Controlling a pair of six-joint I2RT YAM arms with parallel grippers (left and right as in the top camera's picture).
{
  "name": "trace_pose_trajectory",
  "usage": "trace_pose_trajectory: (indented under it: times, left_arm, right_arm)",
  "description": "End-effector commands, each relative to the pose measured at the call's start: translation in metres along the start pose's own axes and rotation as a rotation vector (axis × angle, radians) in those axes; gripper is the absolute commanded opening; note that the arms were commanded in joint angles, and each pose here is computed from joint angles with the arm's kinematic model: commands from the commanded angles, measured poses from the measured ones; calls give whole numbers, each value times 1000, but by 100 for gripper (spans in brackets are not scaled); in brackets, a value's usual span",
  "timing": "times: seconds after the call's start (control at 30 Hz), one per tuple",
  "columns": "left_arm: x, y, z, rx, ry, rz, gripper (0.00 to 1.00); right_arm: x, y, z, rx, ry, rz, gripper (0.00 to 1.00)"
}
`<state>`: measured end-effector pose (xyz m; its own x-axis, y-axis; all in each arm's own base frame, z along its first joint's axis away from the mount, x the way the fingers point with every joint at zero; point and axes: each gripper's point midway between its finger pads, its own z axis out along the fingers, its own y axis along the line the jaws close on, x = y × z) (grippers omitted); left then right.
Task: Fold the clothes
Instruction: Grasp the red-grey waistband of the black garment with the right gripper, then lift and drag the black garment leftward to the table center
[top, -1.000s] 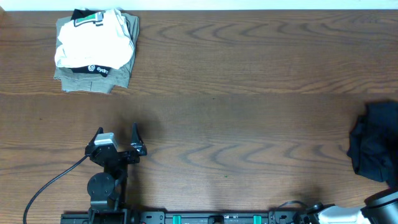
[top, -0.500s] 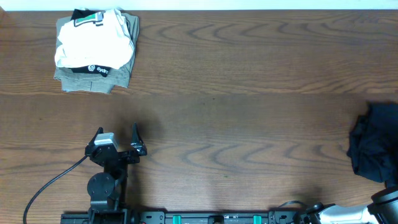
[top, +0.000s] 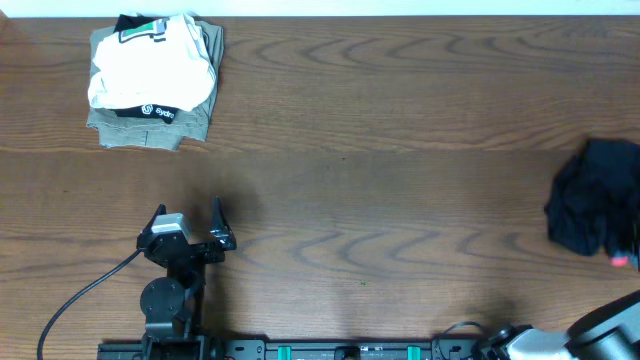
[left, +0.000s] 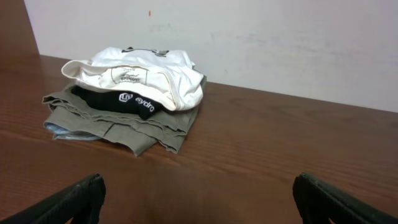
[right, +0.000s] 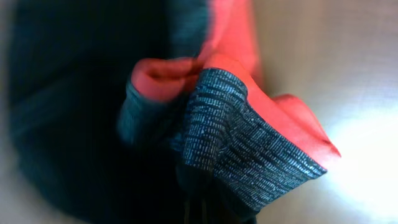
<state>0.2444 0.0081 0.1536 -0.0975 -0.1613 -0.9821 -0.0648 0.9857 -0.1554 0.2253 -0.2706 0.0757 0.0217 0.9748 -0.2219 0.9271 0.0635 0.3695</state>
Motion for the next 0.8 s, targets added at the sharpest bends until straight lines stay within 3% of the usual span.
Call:
trace_pose_trajectory:
  times: [0.0,0.2,0.53,0.77]
  left_arm:
    - [17,7,1,-29,46,19,98]
    - [17,7,1,-29,46,19,98]
    - [17,7,1,-29,46,19,98]
    - [17,7,1,-29,46,19,98]
  right_arm:
    - [16,65,-44,-211,-34,-148,1]
    - [78,128,-91,-382,-45,-419,1]
    - [254,191,-108,-577,201,-844,1]
    - [384,190,-105,-656,389,-1112,1]
